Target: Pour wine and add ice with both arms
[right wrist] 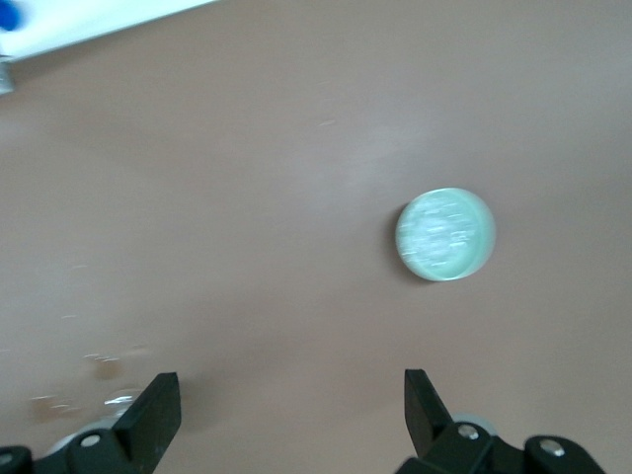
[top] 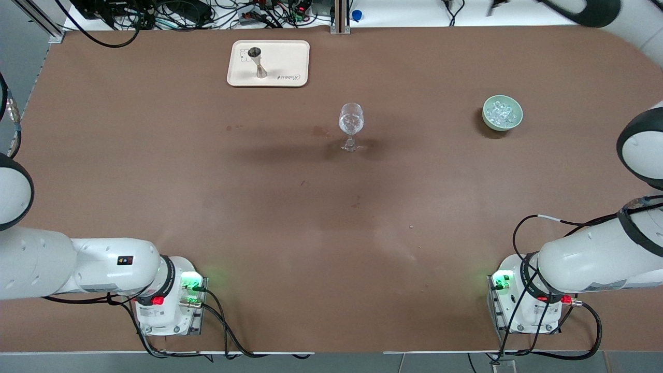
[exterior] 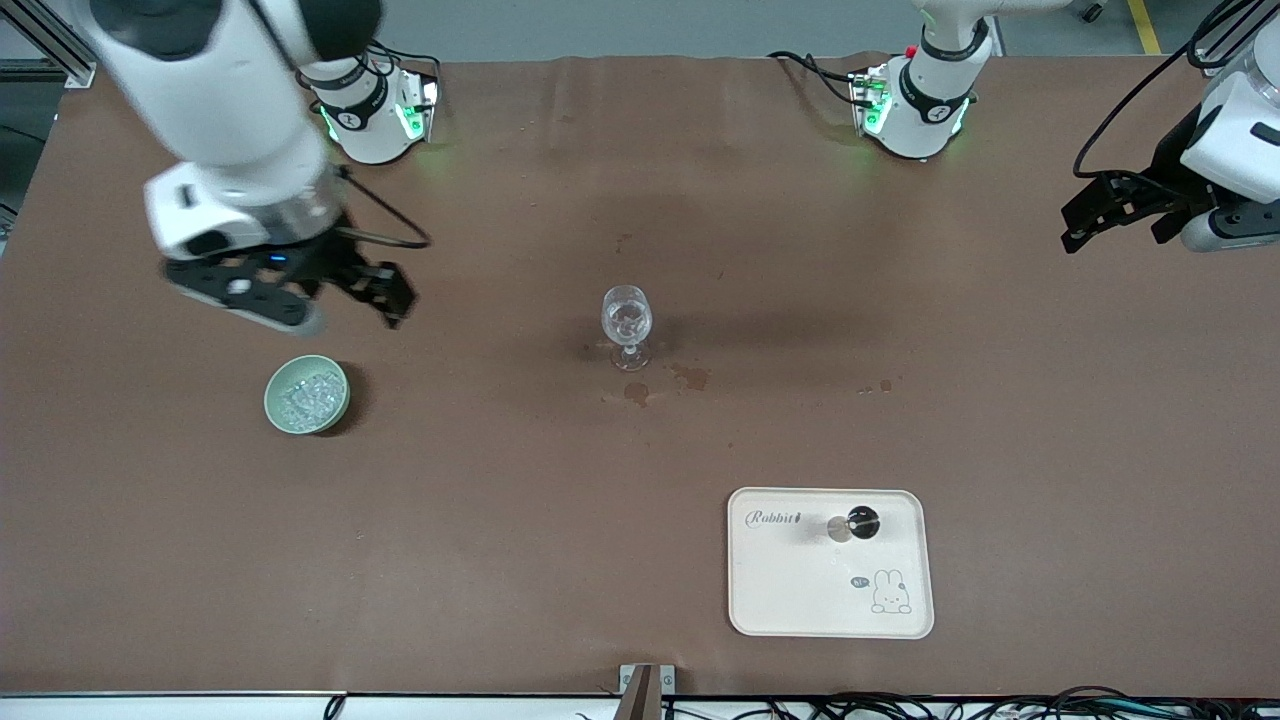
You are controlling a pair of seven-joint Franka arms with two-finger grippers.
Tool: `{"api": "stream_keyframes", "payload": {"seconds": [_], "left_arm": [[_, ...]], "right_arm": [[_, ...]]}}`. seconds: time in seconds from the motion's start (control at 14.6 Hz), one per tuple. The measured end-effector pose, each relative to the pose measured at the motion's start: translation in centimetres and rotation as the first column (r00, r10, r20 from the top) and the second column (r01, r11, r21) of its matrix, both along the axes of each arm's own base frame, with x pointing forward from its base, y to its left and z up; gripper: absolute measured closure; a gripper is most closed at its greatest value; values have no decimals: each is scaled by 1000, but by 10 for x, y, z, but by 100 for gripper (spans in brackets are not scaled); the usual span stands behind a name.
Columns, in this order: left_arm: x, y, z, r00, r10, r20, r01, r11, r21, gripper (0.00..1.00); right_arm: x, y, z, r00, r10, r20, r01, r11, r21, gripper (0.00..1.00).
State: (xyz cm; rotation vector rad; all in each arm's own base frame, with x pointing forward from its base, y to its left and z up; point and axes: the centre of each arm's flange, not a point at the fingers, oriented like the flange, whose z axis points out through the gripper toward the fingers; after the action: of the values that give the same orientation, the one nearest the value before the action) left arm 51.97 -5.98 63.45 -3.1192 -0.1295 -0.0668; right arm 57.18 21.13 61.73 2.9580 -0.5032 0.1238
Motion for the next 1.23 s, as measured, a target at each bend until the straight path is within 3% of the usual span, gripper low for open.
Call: {"api": "stream_keyframes", "payload": {"seconds": [0.27, 0.62, 0.89, 1.23], "left_arm": [[2, -3, -1, 1000, -7, -1, 7, 1000, 0, 0], [2, -6, 0, 1000, -12, -1, 12, 1000, 0, 0], [1, -7, 0, 1000, -14, -5, 14, 1000, 0, 0], [1, -7, 0, 1000, -14, -8, 14, 1000, 1, 0]], "right_arm": [[6, -106, 35, 998, 70, -6, -70, 997, -43, 0], [-3, -216, 53, 980, 193, -52, -192, 981, 24, 0], [-8, -260, 45, 982, 187, -38, -183, 978, 100, 0], [-11, -269, 46, 986, 168, -14, -166, 979, 118, 0]]}}
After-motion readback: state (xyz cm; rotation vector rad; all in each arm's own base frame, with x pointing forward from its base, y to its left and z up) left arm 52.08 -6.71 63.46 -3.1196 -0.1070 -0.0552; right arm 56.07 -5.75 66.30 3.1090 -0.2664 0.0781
